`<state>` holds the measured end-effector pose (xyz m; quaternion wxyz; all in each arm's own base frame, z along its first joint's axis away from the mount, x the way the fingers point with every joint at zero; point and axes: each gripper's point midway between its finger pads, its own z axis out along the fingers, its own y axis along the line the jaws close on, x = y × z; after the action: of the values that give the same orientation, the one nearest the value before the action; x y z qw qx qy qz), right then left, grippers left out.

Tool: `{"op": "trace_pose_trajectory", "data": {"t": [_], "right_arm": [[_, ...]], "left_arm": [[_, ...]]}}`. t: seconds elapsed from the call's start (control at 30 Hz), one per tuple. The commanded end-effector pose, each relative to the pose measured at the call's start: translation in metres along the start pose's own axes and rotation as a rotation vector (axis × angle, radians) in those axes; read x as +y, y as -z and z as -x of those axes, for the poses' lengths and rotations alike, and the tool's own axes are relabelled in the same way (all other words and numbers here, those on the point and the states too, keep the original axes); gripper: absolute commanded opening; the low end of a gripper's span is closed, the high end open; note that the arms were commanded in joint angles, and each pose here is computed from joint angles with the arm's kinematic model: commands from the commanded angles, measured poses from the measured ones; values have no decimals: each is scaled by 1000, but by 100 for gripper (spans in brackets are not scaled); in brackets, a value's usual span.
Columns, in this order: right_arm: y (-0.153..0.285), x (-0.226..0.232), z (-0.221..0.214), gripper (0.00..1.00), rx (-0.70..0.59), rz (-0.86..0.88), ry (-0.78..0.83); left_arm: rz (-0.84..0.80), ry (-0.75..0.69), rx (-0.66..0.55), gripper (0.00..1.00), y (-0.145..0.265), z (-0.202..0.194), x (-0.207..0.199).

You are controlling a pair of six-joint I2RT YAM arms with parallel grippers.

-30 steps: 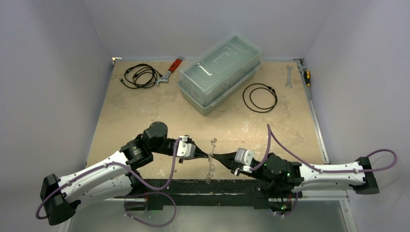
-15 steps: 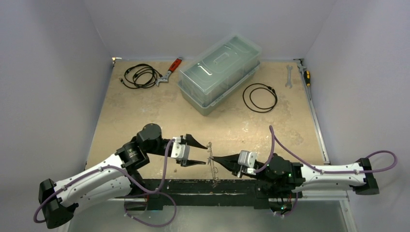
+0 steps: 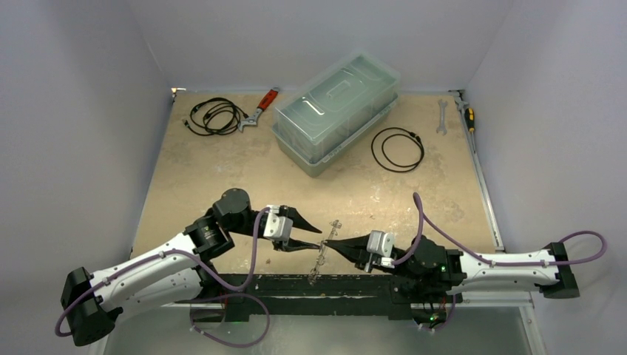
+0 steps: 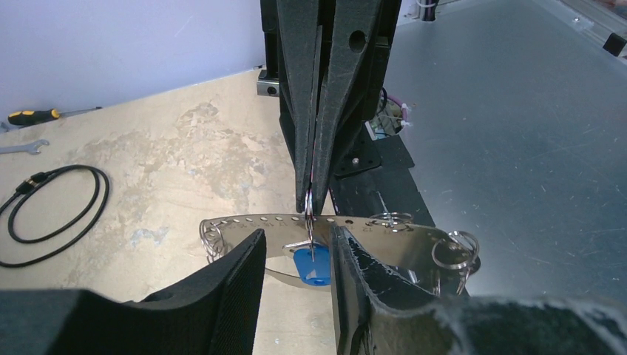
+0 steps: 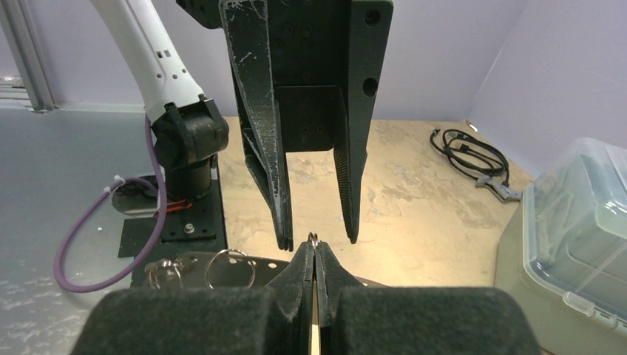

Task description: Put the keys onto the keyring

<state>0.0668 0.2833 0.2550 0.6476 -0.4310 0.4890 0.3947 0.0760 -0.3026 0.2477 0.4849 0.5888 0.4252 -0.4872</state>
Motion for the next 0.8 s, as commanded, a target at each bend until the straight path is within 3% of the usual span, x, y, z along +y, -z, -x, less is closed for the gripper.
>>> {"op": "trace_pose_trajectory", "data": {"t": [0.0,0.77], "right_arm": [[0,-5,26,0,-110,-20,-35],[-1,-5,26,0,-130,-22,-23]], "left_arm": [[-31,-7,-56,36,-2,12,-4],[-49,50,-52,16,-10,5,-2]]}}
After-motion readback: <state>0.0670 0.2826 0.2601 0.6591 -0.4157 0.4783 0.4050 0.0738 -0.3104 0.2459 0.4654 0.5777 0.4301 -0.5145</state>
